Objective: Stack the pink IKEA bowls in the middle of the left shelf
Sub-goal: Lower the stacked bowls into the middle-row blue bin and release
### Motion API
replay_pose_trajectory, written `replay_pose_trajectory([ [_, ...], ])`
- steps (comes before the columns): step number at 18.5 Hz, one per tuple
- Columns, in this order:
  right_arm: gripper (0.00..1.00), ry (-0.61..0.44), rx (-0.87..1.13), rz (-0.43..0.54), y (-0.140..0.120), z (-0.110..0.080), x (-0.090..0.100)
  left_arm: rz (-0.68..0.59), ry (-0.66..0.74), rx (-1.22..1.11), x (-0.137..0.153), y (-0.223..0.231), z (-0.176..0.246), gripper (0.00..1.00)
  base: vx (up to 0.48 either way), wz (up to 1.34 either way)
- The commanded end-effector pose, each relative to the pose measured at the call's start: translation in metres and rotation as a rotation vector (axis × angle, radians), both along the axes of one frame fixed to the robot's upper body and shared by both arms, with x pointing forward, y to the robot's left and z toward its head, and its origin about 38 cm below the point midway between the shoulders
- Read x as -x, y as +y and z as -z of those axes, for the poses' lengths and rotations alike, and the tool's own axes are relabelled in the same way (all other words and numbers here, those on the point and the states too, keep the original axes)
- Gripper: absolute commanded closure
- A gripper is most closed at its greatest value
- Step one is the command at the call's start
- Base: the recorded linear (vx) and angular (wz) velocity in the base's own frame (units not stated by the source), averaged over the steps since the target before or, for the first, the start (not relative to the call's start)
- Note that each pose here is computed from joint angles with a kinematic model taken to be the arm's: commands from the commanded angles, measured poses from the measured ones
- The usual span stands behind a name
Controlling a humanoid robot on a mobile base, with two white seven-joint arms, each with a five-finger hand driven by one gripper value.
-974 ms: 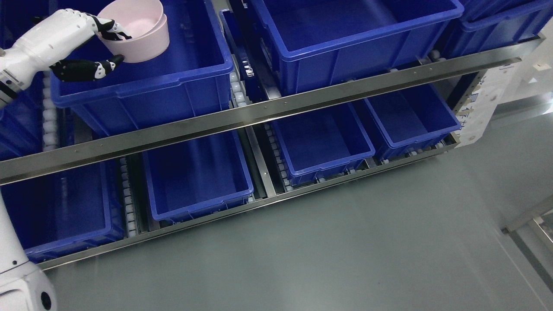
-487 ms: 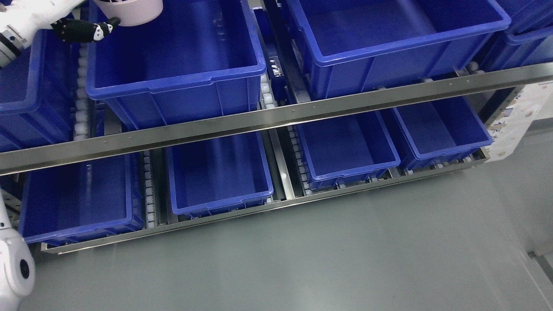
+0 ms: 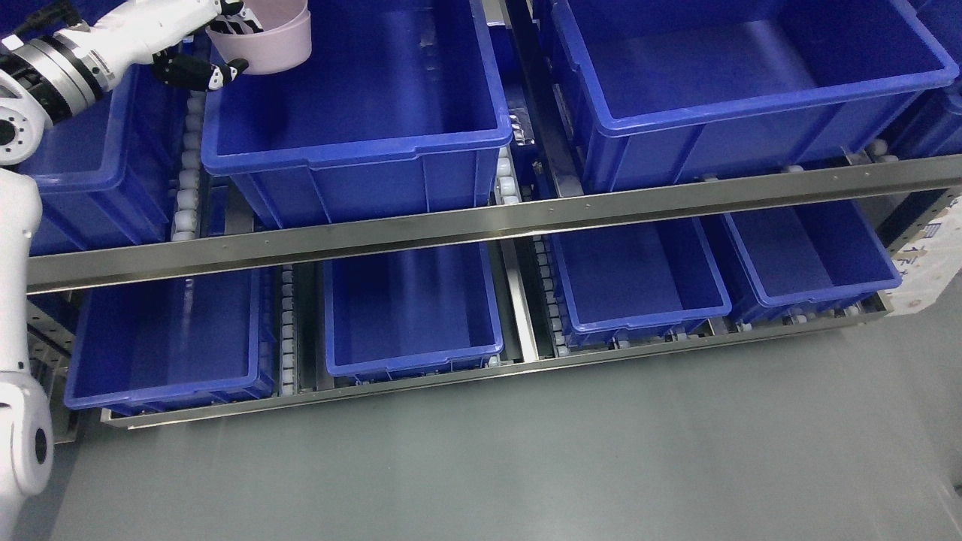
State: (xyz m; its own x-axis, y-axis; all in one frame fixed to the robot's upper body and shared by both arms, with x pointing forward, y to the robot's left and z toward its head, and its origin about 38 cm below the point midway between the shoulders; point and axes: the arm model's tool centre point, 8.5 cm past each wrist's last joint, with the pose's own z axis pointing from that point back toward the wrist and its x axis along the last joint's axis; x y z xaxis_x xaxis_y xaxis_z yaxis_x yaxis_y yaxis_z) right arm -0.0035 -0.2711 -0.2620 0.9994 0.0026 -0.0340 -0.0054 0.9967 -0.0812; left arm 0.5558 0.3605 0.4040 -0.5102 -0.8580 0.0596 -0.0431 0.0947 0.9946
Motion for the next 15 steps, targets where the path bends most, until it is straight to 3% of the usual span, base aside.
replay_pose_trajectory([
  [1, 0.00, -0.006, 0.018, 0.015, -0.011, -0.001, 0.007, 0.016, 0.153, -0.047, -0.022, -0.019, 0.039, 0.96, 0.031, 0.10],
  [7, 0.00, -0.006, 0.018, 0.015, -0.011, -0.001, 0.007, 0.060, 0.146, -0.042, -0.034, -0.068, 0.030, 0.93, 0.000, 0.03],
  [9, 0.00, -0.004, 0.018, 0.015, -0.011, -0.001, 0.007, 0.064, 0.124, -0.025, -0.035, -0.072, 0.027, 0.87, 0.000, -0.02],
  [10, 0.00, -0.006, 0.018, 0.015, -0.011, -0.001, 0.007, 0.062, 0.118, -0.022, -0.035, -0.070, 0.025, 0.81, 0.000, 0.00],
  [12, 0.00, -0.006, 0.018, 0.015, -0.011, -0.001, 0.007, 0.051, 0.108, -0.029, -0.034, -0.064, 0.019, 0.53, 0.000, 0.00],
  [15, 0.00, -0.005, 0.018, 0.017, -0.011, -0.001, 0.007, 0.041, 0.098, -0.032, -0.033, -0.057, 0.013, 0.39, 0.000, 0.00],
])
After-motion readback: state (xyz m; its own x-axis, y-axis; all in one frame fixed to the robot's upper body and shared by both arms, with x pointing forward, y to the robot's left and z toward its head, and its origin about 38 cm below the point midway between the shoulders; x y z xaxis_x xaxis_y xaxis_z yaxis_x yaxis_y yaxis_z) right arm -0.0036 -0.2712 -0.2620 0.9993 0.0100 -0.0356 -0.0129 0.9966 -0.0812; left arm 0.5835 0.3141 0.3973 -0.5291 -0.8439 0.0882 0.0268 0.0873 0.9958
